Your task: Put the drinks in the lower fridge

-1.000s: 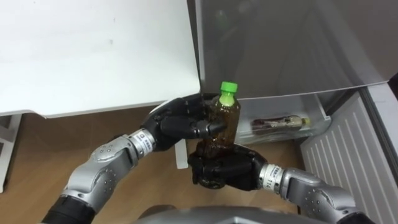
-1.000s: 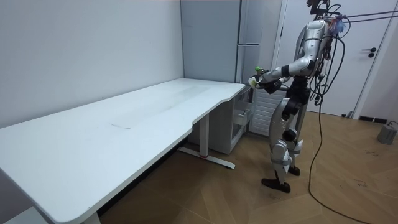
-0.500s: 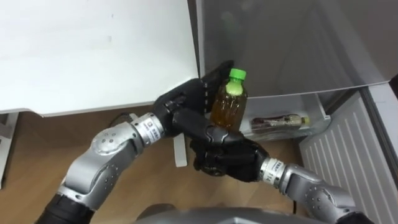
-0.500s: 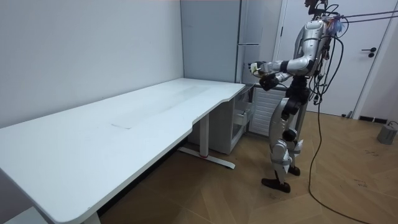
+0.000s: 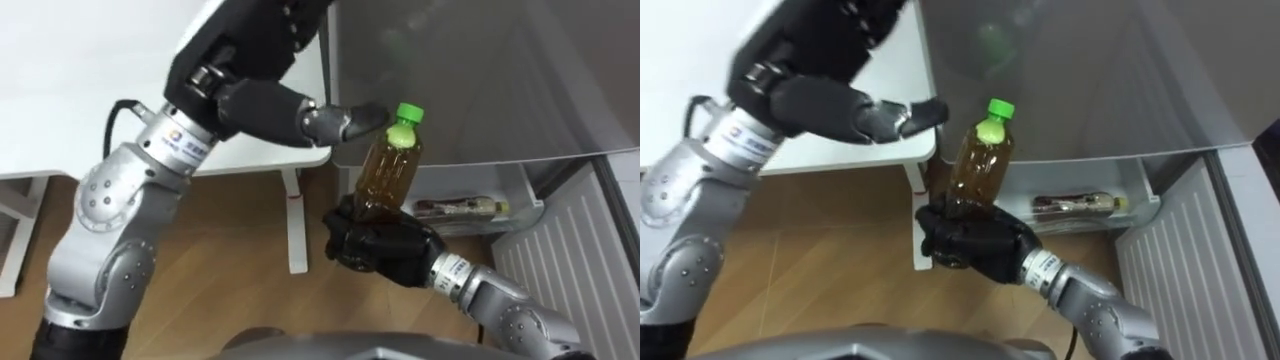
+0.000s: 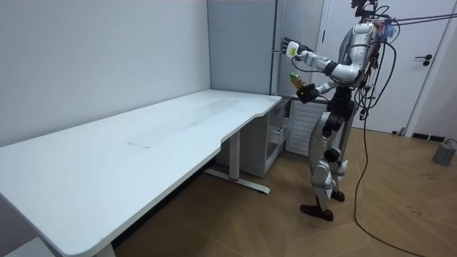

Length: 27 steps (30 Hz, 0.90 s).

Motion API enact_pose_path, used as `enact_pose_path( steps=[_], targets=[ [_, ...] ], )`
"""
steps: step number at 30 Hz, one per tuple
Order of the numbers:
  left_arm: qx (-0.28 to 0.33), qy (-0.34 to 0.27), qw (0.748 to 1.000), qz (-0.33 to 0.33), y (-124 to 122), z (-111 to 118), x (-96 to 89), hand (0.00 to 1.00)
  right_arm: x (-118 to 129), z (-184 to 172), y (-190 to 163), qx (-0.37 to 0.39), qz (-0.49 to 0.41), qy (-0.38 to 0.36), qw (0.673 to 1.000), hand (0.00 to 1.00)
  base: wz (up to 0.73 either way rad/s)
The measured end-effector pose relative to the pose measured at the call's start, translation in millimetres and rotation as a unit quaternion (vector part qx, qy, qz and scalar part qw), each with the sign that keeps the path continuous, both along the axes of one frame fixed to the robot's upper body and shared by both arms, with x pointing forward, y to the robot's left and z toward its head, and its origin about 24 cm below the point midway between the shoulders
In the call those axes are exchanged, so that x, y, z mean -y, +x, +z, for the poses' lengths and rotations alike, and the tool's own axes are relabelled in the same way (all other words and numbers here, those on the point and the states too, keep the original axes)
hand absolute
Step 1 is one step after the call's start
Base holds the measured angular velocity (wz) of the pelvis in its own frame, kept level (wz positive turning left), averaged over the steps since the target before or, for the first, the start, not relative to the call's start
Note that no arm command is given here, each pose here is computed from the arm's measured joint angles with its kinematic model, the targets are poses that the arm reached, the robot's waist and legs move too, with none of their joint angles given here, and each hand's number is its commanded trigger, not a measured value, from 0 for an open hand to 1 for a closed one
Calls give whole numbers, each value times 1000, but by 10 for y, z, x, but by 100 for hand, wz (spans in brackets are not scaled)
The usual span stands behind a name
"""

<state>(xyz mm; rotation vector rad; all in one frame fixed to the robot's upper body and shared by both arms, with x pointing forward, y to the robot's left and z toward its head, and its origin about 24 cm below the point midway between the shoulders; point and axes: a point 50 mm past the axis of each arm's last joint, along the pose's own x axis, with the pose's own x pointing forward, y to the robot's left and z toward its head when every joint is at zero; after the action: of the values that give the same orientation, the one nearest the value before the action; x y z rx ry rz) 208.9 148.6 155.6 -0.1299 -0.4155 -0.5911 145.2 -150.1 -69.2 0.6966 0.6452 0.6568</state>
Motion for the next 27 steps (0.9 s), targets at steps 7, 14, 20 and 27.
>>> enact_pose_path(
  steps=[7, 14, 20, 27],
  targets=[
    [144, -43, 975, 162, -140, 467, -421, 0, 166, -132, -184, -22, -29, -43, 998, 100, -1],
    [228, -47, 902, 364, -313, 683, -850, 0, 265, -163, -251, -27, -48, -72, 996, 100, 4],
    [270, -107, 794, 533, -565, 764, -1279, 0, 304, -180, -364, -35, -86, -83, 992, 100, 10],
    [202, -156, 701, 666, -691, 509, -1641, 0, 391, -90, -242, -21, -145, -93, 985, 100, 4]
  ],
)
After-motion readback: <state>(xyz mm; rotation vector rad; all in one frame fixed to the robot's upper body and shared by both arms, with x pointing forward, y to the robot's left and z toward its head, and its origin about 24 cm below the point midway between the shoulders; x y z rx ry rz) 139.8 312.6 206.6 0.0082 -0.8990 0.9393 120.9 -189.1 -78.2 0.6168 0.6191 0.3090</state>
